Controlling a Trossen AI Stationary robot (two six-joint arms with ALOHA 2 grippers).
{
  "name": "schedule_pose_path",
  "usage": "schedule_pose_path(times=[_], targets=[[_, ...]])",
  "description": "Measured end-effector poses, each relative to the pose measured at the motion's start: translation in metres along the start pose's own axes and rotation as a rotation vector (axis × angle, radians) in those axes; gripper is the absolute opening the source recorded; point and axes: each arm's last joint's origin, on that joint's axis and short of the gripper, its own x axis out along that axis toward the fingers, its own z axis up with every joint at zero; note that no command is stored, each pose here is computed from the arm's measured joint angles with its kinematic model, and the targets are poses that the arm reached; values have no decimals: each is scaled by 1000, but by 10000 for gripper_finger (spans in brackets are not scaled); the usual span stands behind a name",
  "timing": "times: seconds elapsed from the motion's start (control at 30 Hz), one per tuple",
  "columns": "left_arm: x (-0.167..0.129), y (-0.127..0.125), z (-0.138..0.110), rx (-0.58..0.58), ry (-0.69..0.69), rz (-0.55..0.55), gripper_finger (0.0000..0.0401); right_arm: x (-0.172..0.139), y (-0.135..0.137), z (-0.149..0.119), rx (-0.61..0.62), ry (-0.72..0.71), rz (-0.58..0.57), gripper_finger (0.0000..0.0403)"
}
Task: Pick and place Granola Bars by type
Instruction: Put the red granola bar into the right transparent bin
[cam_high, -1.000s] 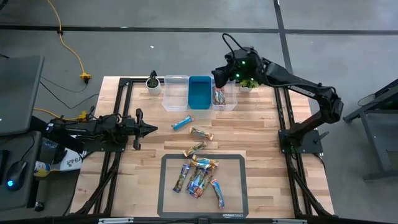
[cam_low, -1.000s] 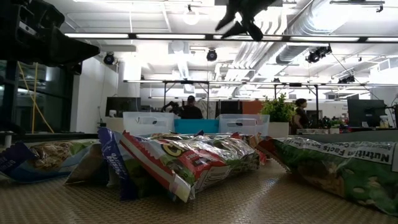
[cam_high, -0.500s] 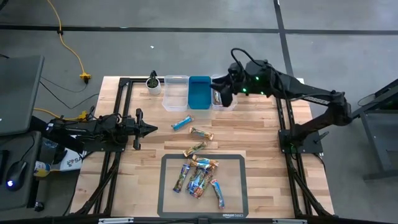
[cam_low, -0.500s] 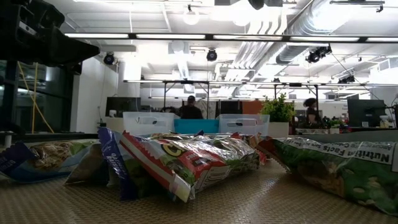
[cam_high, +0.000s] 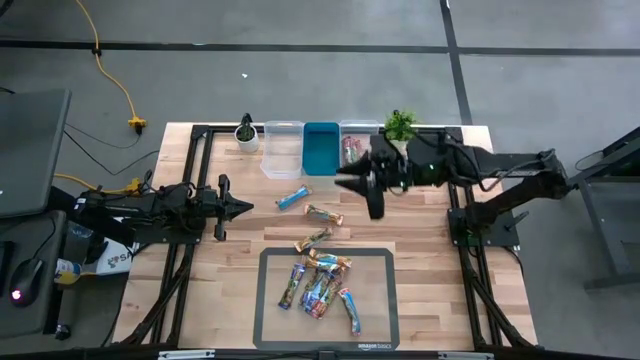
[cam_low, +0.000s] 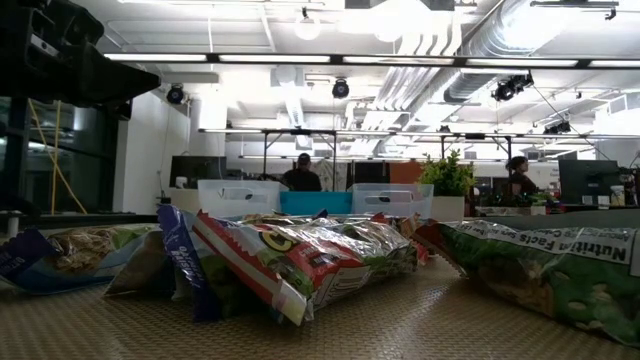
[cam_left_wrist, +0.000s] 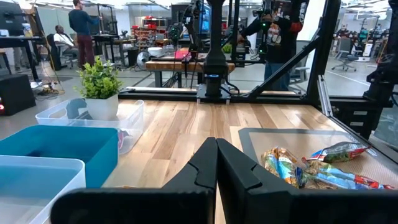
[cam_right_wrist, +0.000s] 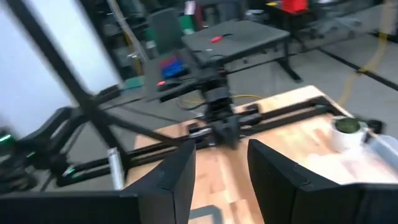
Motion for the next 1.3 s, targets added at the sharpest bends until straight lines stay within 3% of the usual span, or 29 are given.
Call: schedule_pose_path(times=[0.23, 0.5, 0.73, 0.97, 1.3], targets=[[0, 0, 0, 0, 0, 0, 1, -7, 40, -12, -28, 19, 143, 130], [0, 0, 0, 0, 0, 0, 1, -23, 85, -29, 95, 122, 360, 130], [0, 0, 0, 0, 0, 0, 1, -38, 115, -42, 190, 200, 461, 130], [0, 0, 0, 0, 0, 0, 1, -31, 135, -71, 316, 343, 387, 130], [0, 0, 0, 0, 0, 0, 1, 35, 152, -154, 597, 646, 112, 130]])
